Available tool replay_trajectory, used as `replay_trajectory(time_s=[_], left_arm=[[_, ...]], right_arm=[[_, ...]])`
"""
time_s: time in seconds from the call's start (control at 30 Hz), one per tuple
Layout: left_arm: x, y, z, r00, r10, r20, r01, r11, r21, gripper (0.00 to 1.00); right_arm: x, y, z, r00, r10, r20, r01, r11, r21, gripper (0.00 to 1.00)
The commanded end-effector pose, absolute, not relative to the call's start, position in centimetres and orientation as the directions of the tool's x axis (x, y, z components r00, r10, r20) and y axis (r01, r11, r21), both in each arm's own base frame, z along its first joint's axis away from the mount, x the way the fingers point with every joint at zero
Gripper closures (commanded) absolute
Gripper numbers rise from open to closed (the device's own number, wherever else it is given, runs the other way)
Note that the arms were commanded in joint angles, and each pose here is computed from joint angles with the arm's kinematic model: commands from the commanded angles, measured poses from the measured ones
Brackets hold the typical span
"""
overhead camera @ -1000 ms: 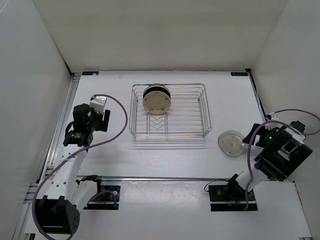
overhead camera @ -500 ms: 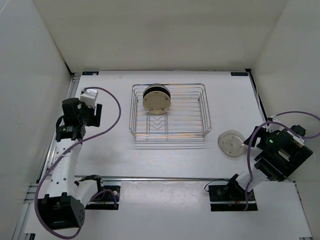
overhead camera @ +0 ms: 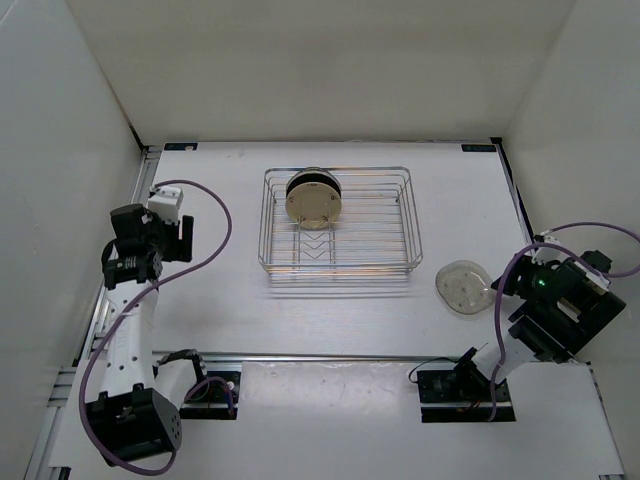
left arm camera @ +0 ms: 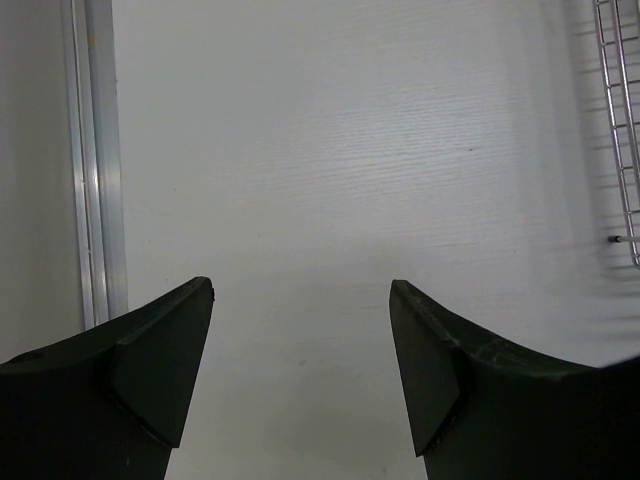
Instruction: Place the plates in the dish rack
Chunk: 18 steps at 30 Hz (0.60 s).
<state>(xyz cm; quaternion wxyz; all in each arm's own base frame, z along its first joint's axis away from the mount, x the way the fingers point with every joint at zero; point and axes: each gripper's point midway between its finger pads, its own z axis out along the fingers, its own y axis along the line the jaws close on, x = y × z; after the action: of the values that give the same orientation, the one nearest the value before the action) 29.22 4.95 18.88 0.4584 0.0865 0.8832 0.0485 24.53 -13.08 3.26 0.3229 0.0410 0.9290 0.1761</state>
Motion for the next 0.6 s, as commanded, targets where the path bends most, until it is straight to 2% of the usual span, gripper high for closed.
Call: replay_trajectory(time_s=[0.0,0.43,0.57], left_arm=[[28.7,4.1,19.5,-0.536,0.200,-0.820,0.142,0.979,0.146,0.18],[28.8,3.6,20.2,-0.519,0.185,-0.835,0.147,0.981,0.126,0.18],[28.8,3.9,20.2,-0.520,0.180,-0.835,0.138,0.982,0.126,0.18]], right_arm=[[24.3,-12.2,3.2,-0.781,0.183,-0.597,-0.075,0.922,0.381,0.40],[23.0,-10.4,1.9,-0.822,0.178,-0.541,-0.119,0.875,0.469,0.42],[23.1,-10.4,1.8,-0.825,0.174,-0.537,-0.131,0.867,0.482,0.50]])
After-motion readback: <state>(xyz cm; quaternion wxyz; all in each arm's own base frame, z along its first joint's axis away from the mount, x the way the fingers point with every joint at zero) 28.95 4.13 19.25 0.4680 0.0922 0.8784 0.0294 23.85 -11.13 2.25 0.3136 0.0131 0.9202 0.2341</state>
